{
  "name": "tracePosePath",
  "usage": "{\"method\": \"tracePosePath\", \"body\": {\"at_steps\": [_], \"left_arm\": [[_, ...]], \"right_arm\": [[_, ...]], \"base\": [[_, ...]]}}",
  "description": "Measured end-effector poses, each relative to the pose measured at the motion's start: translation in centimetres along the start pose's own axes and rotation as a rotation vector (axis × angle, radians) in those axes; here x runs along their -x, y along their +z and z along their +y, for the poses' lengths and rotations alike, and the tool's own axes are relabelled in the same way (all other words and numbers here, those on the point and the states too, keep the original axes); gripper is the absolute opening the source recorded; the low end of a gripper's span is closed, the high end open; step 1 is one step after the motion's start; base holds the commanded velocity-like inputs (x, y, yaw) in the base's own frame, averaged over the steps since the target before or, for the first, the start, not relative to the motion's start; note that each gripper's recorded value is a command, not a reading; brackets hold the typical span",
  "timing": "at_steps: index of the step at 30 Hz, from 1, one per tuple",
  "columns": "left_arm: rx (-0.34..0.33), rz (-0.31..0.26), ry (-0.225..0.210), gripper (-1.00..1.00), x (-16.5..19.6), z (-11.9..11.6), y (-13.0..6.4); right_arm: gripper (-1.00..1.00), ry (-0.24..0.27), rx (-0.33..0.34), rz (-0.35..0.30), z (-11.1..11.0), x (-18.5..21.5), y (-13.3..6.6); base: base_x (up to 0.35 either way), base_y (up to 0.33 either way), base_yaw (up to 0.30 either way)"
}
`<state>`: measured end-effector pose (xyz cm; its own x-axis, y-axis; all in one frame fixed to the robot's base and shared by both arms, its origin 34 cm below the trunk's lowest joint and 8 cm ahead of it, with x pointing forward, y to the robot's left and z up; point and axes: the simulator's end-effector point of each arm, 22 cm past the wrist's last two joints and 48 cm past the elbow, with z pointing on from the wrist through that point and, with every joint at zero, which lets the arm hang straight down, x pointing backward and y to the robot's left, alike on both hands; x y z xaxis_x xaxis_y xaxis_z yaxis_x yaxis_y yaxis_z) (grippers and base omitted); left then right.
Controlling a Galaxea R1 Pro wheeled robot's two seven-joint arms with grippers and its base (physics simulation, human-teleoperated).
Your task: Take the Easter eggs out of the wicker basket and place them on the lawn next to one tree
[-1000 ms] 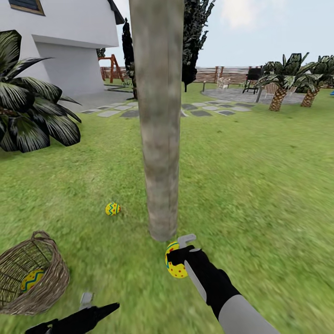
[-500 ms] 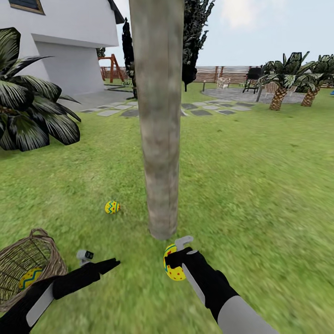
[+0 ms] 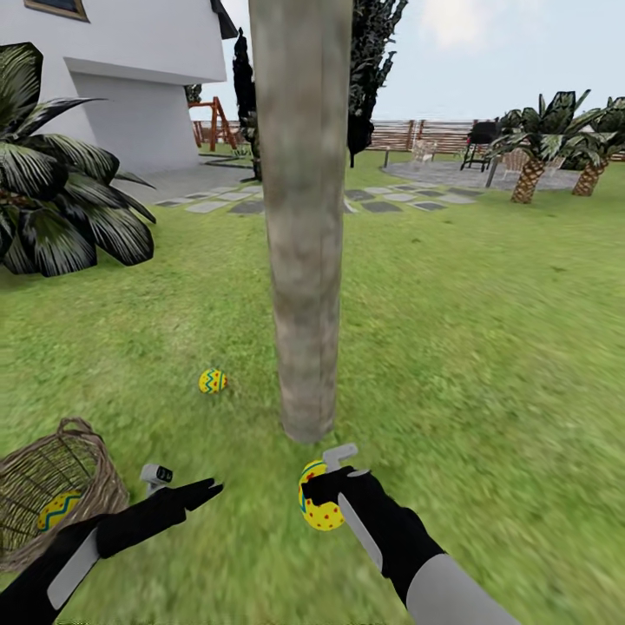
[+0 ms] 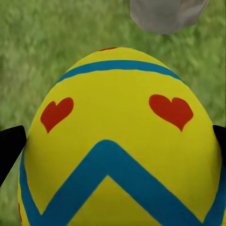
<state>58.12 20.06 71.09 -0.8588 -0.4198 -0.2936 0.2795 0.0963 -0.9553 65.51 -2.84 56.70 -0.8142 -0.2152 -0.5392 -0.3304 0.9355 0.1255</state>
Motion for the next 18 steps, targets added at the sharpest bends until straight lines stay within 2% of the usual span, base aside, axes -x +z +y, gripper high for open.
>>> {"method": "tracePosePath", "body": {"at_steps": [9, 18], "left_arm": [[0.005, 0.002, -0.011, 1.00, -0.9, 2.1, -0.2], [0.005, 0.004, -0.026, 1.00, -2.0, 4.2, -0.1]], "right_arm": [[-1.00, 0.006, 0.000, 0.014, -0.2, -1.7, 1.8], [-1.00, 0.012, 0.003, 0.024, -0.4, -3.4, 3.6]], "base": [[0.000, 0.000, 0.075], [0.000, 0.000, 0.007]]}}
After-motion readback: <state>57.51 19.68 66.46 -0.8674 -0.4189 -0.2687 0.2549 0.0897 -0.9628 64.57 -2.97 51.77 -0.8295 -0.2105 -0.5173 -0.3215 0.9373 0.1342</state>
